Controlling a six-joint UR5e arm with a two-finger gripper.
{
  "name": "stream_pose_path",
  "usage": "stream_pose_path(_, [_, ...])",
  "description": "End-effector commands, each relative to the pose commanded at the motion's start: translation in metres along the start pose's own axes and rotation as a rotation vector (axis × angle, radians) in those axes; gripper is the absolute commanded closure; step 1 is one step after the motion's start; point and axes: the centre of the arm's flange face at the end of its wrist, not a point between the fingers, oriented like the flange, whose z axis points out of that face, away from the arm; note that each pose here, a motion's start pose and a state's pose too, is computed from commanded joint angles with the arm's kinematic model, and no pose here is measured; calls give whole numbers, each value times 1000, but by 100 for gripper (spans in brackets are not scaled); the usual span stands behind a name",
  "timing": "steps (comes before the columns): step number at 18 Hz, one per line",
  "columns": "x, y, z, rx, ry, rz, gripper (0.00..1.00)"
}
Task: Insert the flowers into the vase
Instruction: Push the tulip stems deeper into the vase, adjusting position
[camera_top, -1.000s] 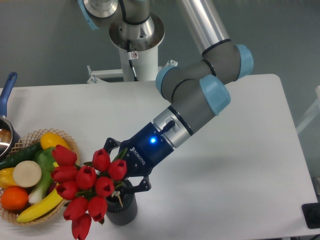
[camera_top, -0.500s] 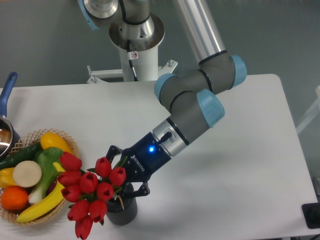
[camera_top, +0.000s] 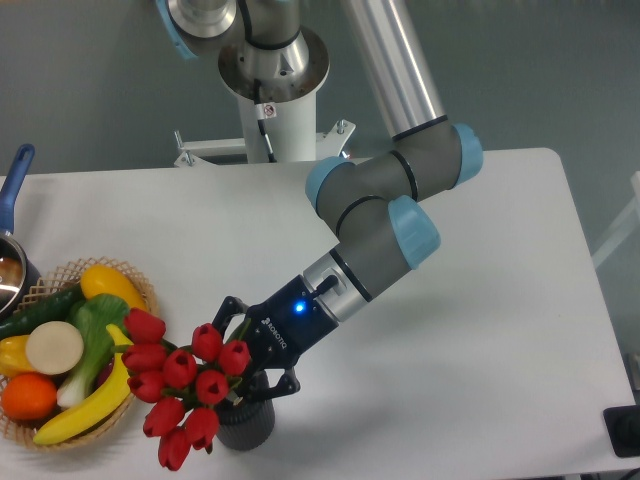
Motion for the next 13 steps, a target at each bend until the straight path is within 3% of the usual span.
stream_pose_path(5, [-1,3,1,-1,2,-6,44])
stream_pose_path(13, [8,32,2,-11,11,-4,40])
